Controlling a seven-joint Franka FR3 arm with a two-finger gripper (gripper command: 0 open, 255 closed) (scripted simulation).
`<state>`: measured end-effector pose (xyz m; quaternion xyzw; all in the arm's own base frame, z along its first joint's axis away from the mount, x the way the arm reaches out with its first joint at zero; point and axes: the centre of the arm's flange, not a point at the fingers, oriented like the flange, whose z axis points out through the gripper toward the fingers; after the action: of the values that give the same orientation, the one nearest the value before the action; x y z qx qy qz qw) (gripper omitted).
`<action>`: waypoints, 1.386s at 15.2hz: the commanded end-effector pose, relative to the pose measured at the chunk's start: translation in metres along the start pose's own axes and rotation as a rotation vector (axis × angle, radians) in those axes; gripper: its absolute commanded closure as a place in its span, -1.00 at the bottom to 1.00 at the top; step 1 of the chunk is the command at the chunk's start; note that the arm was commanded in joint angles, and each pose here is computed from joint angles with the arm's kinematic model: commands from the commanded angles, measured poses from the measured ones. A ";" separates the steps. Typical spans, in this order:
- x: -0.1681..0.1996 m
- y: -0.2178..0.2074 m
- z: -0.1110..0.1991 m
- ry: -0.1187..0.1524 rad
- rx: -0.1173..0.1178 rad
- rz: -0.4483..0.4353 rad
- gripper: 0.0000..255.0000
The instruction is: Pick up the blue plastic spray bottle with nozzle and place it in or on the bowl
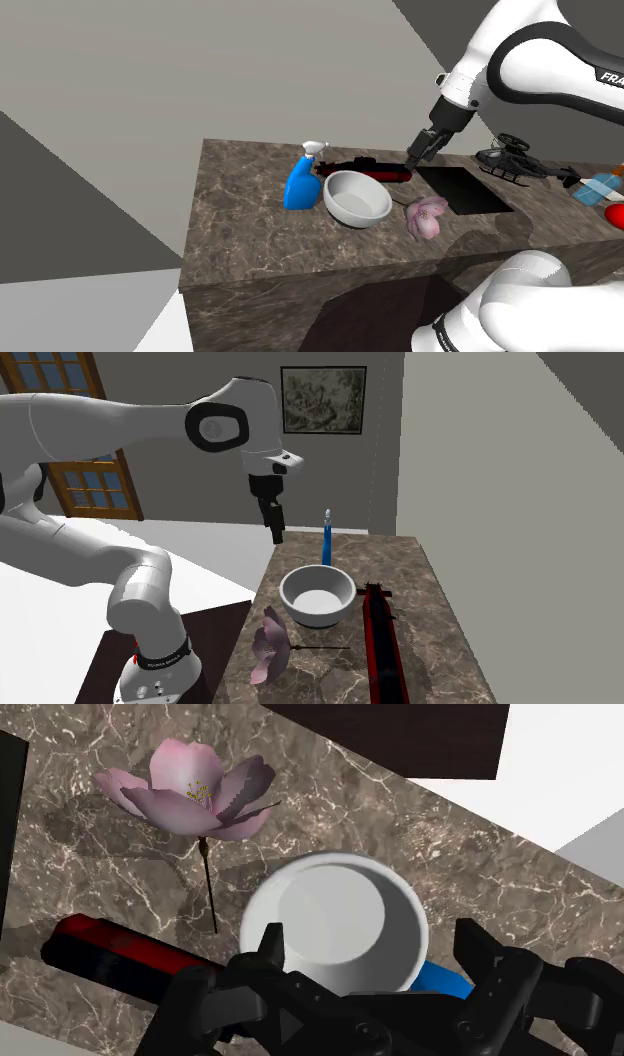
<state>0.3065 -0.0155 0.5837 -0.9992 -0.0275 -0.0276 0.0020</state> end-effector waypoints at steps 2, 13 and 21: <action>0.007 0.003 0.009 0.018 0.014 -0.052 -1.00; 0.096 0.003 0.101 0.215 0.167 -0.628 -1.00; 0.161 -0.039 0.154 0.359 0.278 -1.047 -1.00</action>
<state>0.4647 0.0250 0.4445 -0.8408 -0.4957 -0.1814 0.1198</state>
